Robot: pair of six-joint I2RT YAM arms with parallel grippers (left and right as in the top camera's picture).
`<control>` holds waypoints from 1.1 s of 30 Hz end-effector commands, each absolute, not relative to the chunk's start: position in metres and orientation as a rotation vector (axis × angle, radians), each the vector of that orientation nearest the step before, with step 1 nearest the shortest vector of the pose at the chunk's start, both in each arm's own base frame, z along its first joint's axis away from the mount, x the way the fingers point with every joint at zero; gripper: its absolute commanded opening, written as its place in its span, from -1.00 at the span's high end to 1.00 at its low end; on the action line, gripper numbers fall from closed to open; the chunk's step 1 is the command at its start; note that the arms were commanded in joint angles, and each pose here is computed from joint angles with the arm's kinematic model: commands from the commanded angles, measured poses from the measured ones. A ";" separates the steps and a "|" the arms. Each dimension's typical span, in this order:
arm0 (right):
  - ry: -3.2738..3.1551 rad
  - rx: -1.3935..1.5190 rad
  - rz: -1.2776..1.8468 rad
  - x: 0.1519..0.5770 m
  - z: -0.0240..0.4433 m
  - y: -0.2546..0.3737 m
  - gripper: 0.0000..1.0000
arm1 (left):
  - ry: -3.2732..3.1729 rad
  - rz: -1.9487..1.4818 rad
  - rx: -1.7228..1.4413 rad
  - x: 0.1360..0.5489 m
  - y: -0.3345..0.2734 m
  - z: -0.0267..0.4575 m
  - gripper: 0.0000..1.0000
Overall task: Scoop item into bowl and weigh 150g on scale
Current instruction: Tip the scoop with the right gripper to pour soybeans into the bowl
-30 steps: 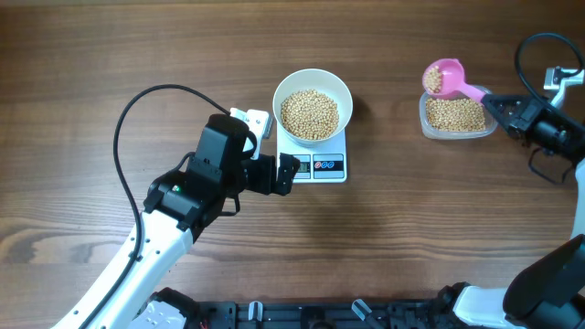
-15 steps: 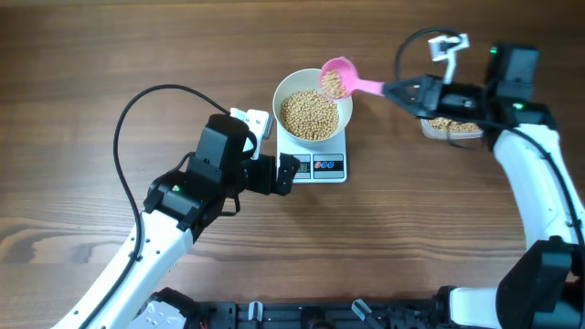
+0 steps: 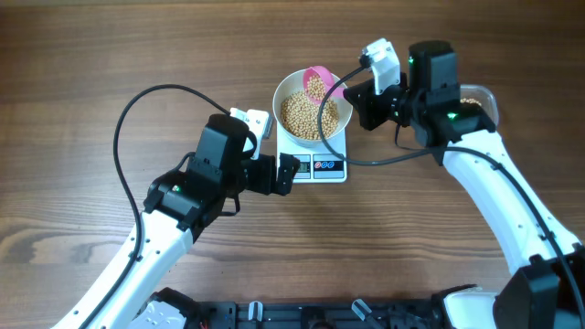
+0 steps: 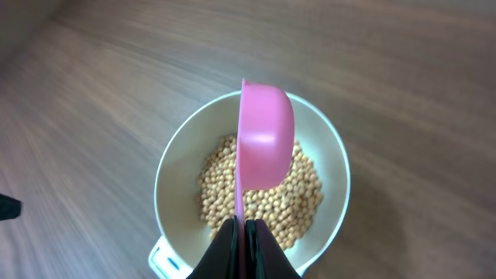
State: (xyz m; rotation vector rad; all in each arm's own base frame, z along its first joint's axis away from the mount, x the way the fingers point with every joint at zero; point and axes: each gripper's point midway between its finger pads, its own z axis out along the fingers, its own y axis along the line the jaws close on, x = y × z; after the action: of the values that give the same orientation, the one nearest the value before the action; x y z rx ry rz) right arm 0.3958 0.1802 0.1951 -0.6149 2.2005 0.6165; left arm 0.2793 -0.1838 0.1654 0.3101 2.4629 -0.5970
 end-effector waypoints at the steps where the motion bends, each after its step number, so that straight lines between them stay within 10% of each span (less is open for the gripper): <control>1: 2.143 -0.647 0.513 0.400 0.210 0.178 0.91 | 2.445 -0.582 0.336 0.279 -0.184 0.168 -1.00; 33: 2.071 -0.845 0.540 0.387 0.209 0.190 0.91 | 2.445 -0.582 0.336 0.279 -0.184 0.168 -1.00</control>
State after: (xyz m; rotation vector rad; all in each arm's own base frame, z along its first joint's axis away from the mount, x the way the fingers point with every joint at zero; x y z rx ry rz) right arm 0.3930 0.1838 0.1973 -0.8108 2.1135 0.5105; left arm 0.2793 -0.1838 0.1654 0.3101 2.4629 -0.5970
